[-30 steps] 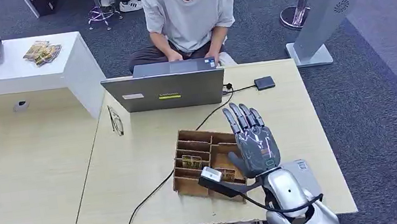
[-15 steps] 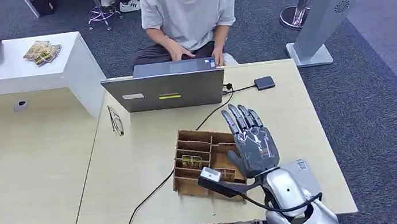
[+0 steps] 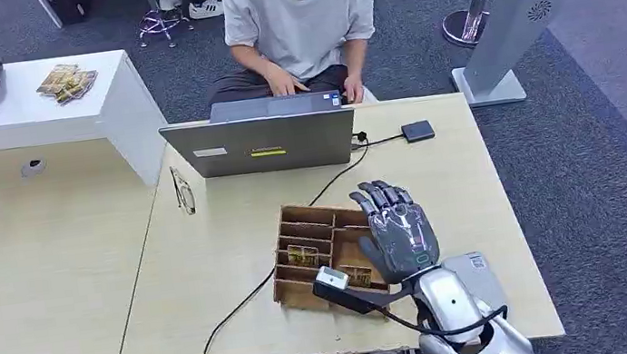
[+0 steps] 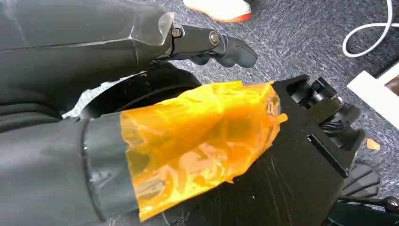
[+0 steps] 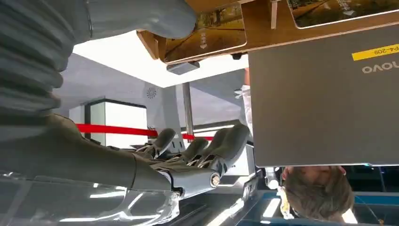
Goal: Pass the card to the sensor for recognition and then transmit it.
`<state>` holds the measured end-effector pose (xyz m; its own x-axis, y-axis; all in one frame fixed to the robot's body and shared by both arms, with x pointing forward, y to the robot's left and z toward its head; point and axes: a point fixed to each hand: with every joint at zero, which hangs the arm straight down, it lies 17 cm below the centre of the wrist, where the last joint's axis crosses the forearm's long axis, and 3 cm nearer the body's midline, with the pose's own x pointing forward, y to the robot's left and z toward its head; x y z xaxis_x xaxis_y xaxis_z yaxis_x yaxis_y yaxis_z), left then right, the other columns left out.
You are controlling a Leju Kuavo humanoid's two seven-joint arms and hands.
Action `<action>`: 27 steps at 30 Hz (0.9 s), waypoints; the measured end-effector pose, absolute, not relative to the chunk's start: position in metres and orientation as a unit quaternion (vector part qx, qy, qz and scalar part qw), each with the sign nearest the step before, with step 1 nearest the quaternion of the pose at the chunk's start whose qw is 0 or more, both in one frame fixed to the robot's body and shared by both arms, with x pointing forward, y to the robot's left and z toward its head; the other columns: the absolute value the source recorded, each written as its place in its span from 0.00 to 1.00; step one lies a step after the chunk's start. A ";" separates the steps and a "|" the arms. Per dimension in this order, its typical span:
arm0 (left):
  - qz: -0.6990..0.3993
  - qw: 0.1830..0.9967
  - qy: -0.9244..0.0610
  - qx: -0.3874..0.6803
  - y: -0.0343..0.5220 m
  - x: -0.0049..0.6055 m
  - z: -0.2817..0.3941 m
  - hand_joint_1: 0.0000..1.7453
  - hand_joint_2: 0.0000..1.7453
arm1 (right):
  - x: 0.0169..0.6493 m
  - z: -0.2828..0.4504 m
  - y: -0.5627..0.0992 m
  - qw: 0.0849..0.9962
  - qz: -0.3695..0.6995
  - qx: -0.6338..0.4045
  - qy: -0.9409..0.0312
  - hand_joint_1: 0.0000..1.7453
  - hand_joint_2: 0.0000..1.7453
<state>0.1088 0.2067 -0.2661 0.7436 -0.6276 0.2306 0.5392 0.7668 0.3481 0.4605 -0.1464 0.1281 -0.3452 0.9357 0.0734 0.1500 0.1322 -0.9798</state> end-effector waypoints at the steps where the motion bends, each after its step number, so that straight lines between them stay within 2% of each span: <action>1: -0.315 0.925 -0.169 0.131 0.207 0.109 -0.266 0.00 0.00 | 0.461 0.128 -0.146 0.388 0.507 -0.421 -0.645 0.30 1.00; 27: -0.313 0.925 -0.169 0.132 0.207 0.109 -0.266 0.00 0.00 | 0.462 0.117 -0.149 0.397 0.517 -0.417 -0.634 0.33 1.00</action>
<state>0.1088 0.2074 -0.2661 0.7463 -0.6245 0.2302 0.5356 0.7688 0.3494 0.4621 -0.1487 0.1167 -0.3371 0.9387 0.0718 0.1185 0.1180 -0.9859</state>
